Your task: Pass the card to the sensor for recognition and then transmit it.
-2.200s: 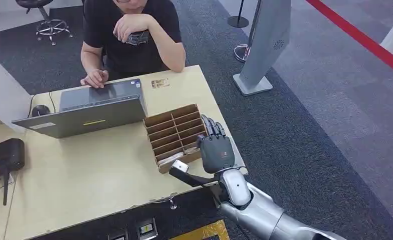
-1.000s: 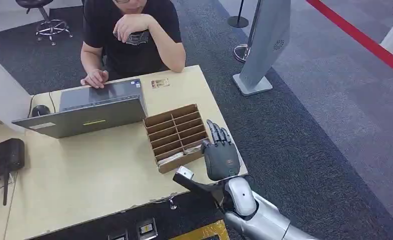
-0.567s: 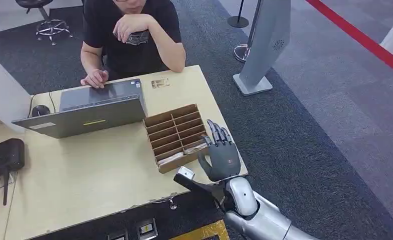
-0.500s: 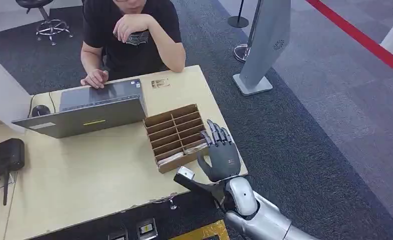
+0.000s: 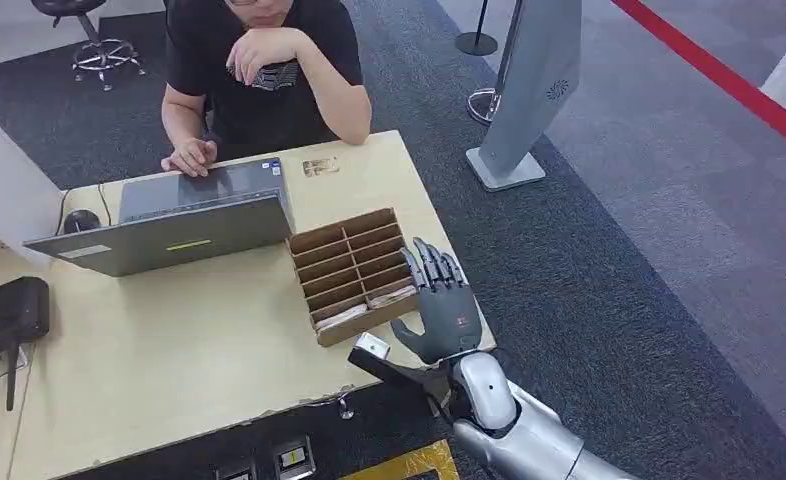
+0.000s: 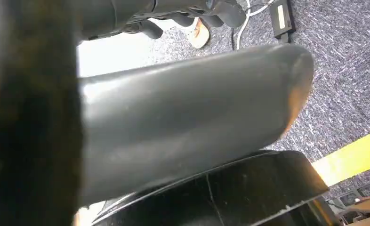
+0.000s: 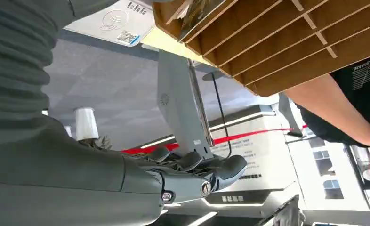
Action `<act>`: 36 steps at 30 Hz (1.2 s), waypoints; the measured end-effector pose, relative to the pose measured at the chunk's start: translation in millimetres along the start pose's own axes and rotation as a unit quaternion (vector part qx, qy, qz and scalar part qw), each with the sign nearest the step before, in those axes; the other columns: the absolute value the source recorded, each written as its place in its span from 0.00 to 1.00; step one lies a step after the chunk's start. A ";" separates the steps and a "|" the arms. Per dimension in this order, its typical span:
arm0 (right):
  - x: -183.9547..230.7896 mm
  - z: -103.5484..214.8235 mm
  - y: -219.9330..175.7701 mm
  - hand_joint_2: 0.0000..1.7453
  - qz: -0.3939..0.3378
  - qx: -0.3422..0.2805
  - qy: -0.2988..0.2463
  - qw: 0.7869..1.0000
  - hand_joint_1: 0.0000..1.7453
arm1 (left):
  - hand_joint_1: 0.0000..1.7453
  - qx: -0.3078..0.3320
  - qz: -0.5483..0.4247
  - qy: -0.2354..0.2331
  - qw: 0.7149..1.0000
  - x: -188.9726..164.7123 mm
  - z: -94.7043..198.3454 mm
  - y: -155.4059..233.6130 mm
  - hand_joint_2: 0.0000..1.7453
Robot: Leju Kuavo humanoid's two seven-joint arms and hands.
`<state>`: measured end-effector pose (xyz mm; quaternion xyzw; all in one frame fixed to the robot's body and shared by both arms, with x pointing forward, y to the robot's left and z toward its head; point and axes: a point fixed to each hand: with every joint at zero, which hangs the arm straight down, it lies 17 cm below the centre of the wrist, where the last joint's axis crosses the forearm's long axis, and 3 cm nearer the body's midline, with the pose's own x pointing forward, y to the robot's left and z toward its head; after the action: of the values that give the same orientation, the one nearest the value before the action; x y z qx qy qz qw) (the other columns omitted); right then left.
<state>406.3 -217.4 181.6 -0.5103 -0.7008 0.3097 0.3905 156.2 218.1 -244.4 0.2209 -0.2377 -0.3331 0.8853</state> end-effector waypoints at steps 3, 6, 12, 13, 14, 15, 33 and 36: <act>1.8 -3.5 -0.1 1.00 -0.009 -0.001 0.002 1.000 0.00 | 0.00 0.000 -0.002 -0.003 1.000 1.6 -0.3 0.3 0.00; 2.3 -10.6 3.1 1.00 -0.022 0.002 0.007 1.000 0.00 | 0.00 -0.001 -0.003 -0.003 1.000 4.1 -0.7 0.6 0.00; 7.8 -20.9 21.0 1.00 -0.051 0.023 0.009 0.998 0.00 | 0.00 0.000 -0.002 -0.003 1.000 7.1 -1.6 2.0 0.00; 8.2 -22.2 24.4 1.00 -0.053 0.026 0.010 0.998 0.00 | 0.00 0.000 -0.002 -0.003 1.000 7.3 -1.7 2.2 0.00; 8.6 -23.5 27.5 1.00 -0.054 0.029 0.011 0.998 0.00 | 0.00 0.001 -0.002 -0.003 1.000 7.4 -1.7 2.3 0.00; 8.7 -24.6 30.8 1.00 -0.054 0.032 0.012 0.998 0.00 | 0.00 0.001 -0.002 -0.003 1.000 7.6 -1.7 2.3 0.00; -12.3 -12.4 68.7 1.00 -0.020 0.075 0.042 0.996 0.00 | 0.00 0.001 -0.005 -0.002 1.000 7.1 -1.8 2.4 0.00; -16.9 -9.0 70.2 1.00 -0.011 0.076 0.048 0.996 0.00 | 0.00 0.001 -0.005 -0.001 1.000 6.8 -1.8 2.4 0.00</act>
<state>450.3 -213.1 123.8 -0.4858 -0.6611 0.3327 0.4651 162.9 215.5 -242.6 0.2222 -0.2380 -0.3379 0.8831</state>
